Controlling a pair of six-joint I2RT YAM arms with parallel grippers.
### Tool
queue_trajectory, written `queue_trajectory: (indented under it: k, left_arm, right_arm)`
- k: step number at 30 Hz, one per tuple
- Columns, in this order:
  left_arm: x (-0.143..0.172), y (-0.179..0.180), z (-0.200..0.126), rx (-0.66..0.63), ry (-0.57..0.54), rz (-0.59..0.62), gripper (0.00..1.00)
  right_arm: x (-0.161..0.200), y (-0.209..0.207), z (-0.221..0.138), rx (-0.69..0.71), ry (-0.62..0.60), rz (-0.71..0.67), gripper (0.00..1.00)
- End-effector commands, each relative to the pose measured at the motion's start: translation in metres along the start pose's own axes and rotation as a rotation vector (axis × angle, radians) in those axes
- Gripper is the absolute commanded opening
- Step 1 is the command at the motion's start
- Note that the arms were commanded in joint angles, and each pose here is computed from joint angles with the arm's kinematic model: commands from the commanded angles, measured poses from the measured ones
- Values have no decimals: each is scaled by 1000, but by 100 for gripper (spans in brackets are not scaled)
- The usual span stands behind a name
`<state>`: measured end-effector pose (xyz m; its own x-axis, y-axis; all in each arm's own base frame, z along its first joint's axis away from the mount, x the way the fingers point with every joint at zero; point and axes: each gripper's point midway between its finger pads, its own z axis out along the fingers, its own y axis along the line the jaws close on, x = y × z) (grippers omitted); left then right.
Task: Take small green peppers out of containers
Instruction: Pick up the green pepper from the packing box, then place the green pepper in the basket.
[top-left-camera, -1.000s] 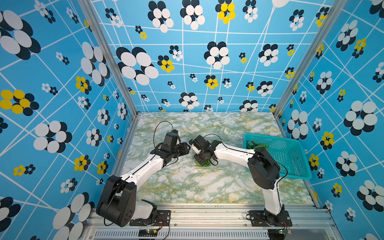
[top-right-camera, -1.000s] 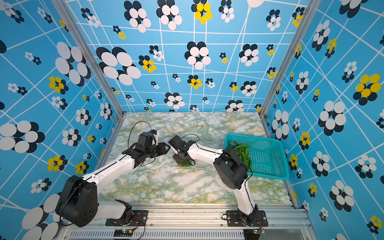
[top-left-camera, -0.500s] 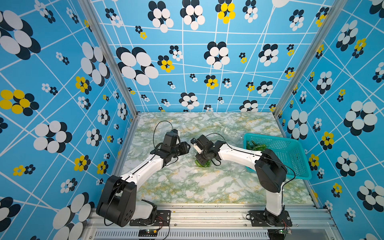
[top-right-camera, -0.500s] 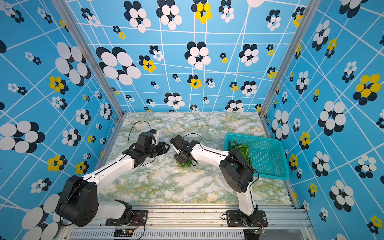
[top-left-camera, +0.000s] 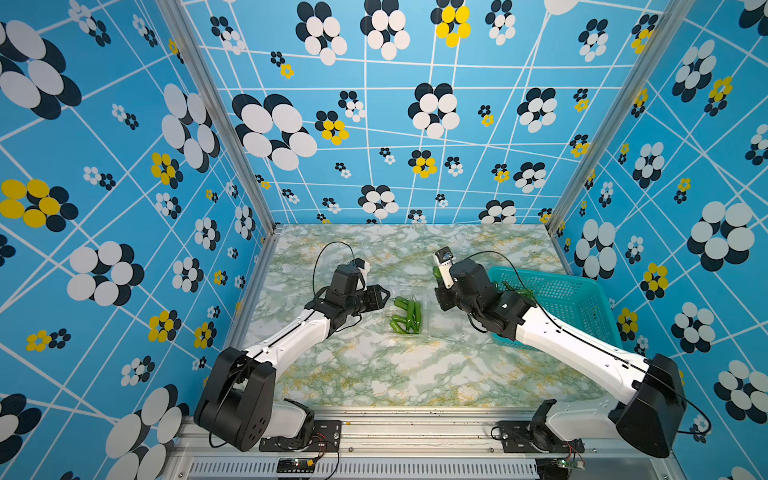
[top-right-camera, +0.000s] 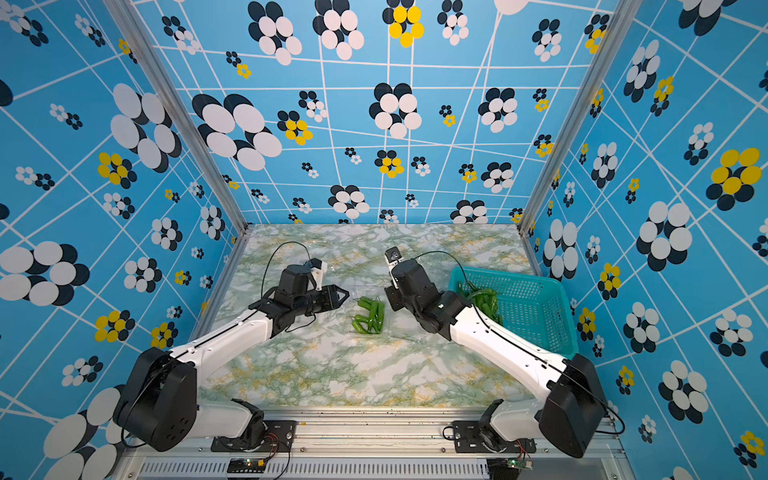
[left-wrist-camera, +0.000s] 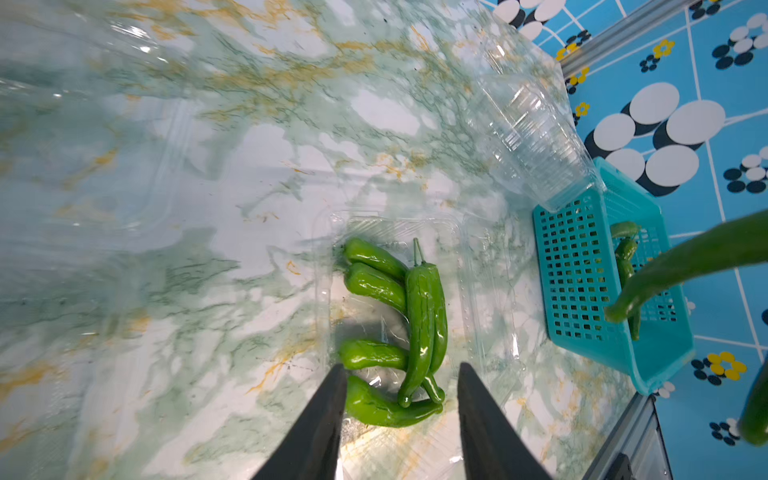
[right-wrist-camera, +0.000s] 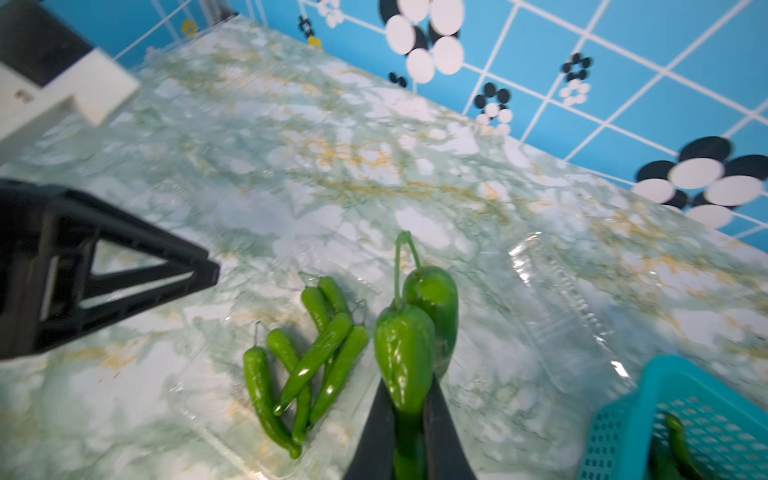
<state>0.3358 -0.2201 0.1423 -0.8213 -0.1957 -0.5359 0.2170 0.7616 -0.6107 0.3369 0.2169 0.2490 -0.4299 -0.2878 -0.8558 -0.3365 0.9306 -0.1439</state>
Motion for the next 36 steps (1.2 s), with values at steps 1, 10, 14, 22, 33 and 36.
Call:
queue_trajectory:
  k: [1, 10, 14, 22, 33, 36]
  left_arm:
    - [5, -41, 7, 117, 40, 120, 45]
    - [34, -92, 22, 245, 154, 258, 46]
    - [38, -92, 26, 241, 181, 259, 46]
    - [38, -91, 25, 233, 183, 266, 49]
    - [25, -66, 20, 74, 107, 273, 52]
    - [13, -33, 15, -100, 61, 237, 52]
  right_arm:
    - [-3, -84, -24, 340, -64, 141, 0]
    - [79, -195, -39, 707, 99, 392, 0]
    - [114, -205, -27, 757, 195, 431, 0]
    - [148, -199, 10, 725, 383, 441, 24]
    - [107, -166, 12, 432, 234, 472, 53]
    - [87, -128, 20, 208, 173, 462, 53]
